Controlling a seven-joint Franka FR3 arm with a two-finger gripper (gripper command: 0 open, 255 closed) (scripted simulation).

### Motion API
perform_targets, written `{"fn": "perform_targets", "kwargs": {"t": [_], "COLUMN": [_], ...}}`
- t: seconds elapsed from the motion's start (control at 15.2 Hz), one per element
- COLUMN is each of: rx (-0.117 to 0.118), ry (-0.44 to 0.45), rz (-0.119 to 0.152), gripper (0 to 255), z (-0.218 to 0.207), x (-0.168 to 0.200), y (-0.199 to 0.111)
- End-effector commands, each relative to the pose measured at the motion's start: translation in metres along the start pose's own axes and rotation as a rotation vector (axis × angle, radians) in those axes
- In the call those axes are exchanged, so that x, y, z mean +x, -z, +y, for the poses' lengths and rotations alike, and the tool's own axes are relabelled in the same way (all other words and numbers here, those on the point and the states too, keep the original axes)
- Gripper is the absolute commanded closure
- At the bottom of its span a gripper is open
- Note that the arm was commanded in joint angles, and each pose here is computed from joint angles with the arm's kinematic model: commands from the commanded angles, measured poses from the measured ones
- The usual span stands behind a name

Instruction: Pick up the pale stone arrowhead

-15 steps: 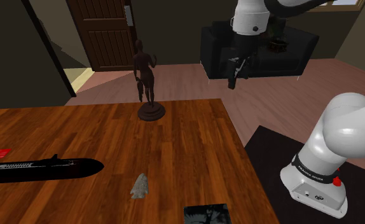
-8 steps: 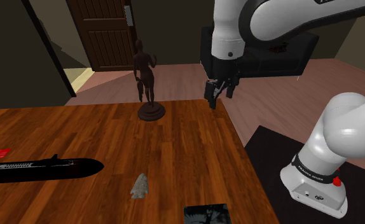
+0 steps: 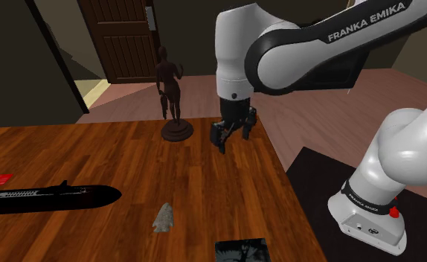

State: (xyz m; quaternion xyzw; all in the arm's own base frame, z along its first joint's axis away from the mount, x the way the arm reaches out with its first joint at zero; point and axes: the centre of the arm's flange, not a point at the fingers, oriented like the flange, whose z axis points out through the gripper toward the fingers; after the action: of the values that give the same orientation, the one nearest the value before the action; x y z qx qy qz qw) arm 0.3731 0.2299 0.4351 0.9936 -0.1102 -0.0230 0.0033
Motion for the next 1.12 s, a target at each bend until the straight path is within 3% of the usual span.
{"fn": "perform_targets", "kwargs": {"t": [0.0,1.06], "rx": [0.005,0.030], "ry": [-0.021,-0.169], "rz": [-0.005,-0.043], "gripper": [0,0], "z": [-0.022,-0.192], "x": [0.001,0.043], "y": [-0.015,-0.127]}}
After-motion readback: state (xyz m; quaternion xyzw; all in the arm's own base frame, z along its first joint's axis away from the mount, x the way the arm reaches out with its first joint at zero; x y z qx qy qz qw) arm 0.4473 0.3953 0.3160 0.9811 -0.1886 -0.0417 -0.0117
